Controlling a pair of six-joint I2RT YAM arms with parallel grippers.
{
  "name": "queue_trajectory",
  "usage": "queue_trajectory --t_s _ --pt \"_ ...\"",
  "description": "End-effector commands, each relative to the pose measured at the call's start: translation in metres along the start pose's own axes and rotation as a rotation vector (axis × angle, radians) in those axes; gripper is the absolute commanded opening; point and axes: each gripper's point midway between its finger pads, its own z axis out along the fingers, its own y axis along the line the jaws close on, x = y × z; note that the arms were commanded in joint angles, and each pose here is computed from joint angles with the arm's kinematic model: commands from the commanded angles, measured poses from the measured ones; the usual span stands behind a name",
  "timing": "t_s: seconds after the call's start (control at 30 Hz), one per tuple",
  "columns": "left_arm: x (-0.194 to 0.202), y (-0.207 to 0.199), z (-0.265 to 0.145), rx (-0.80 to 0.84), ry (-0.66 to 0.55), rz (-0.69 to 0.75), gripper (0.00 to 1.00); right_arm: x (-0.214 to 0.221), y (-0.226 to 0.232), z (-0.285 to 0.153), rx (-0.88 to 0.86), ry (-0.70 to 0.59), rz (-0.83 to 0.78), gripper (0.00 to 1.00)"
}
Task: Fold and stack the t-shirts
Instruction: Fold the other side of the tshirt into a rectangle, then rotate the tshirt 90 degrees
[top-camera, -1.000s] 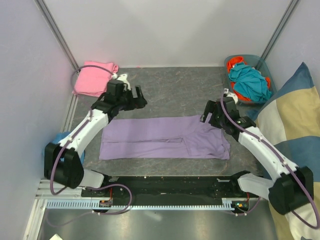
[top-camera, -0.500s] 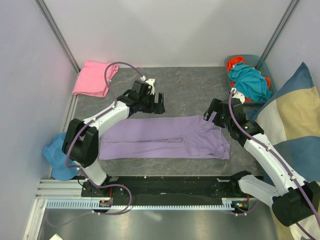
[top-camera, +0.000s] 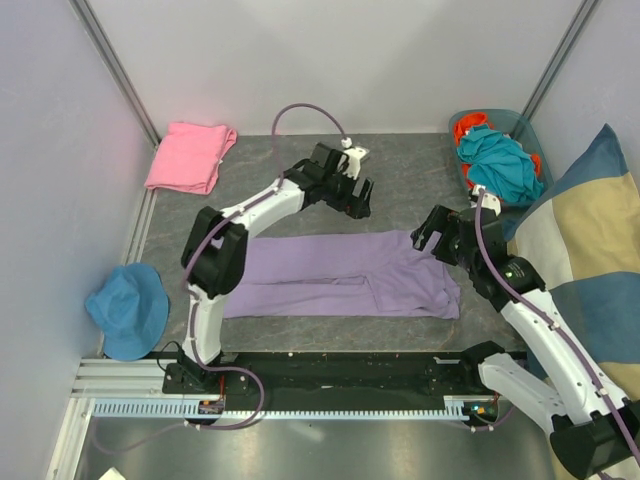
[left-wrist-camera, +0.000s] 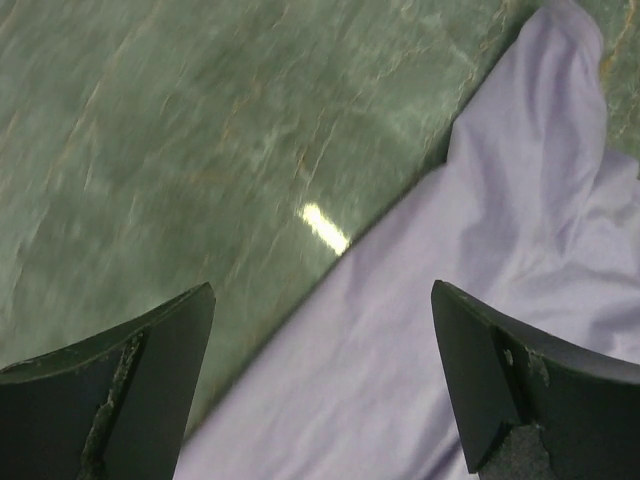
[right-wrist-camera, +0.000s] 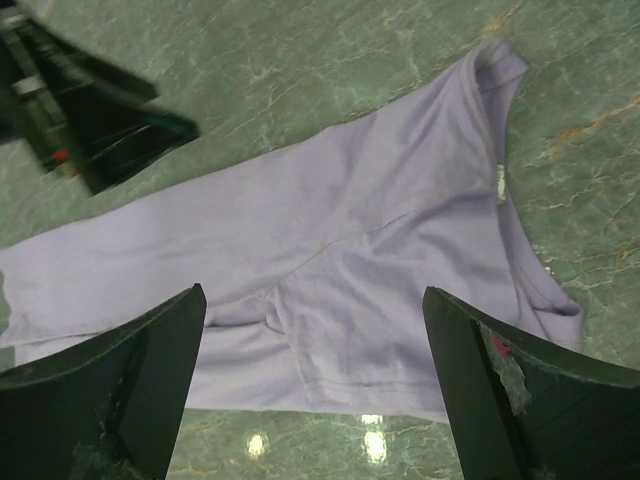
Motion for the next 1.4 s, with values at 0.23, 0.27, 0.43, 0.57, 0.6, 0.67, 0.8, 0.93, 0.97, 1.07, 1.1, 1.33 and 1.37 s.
queue_trajectory --t_s 0.23,0.27,0.43,0.57,0.6,0.67,0.8,0.93,0.97,1.07,1.1,1.33,1.37 --pt "0.001 -0.046 0.061 0.234 0.047 0.209 0.96 0.021 0.000 -0.014 -0.048 0.067 0.008 0.98" --pt "0.005 -0.049 0.063 0.245 0.054 0.217 0.96 0.020 -0.001 -0.015 -0.047 0.065 0.009 0.98" --pt "0.023 -0.071 0.078 0.316 0.091 0.238 0.95 0.021 0.001 -0.018 -0.054 0.072 0.011 0.98" --pt "0.036 -0.081 0.090 0.344 0.120 0.231 0.95 0.020 0.000 -0.020 -0.050 0.068 0.011 0.98" --pt "0.038 -0.084 0.091 0.351 0.125 0.228 0.95 0.020 0.000 -0.020 -0.052 0.069 0.010 0.98" --pt "0.044 -0.090 0.096 0.362 0.138 0.230 0.95 0.021 -0.001 -0.021 -0.049 0.071 0.009 0.98" --pt "0.054 -0.092 0.103 0.355 0.157 0.243 0.95 0.022 -0.001 -0.021 -0.047 0.074 0.007 0.98" --pt "0.056 -0.089 0.107 0.343 0.162 0.243 0.90 0.021 -0.002 -0.022 -0.045 0.071 0.005 0.98" --pt "0.055 -0.088 0.108 0.340 0.161 0.246 0.86 0.022 -0.003 -0.022 -0.043 0.075 0.004 0.98" --pt "0.056 -0.087 0.111 0.335 0.162 0.248 0.64 0.023 -0.004 -0.022 -0.040 0.078 0.003 0.98" --pt "0.058 -0.086 0.113 0.333 0.167 0.245 0.54 0.023 -0.004 -0.022 -0.039 0.077 0.003 0.98" --pt "0.053 -0.085 0.120 0.324 0.155 0.236 0.24 0.027 -0.007 -0.022 -0.030 0.092 -0.001 0.98" --pt "0.052 -0.084 0.120 0.322 0.152 0.237 0.16 0.028 -0.007 -0.022 -0.029 0.095 -0.004 0.98"
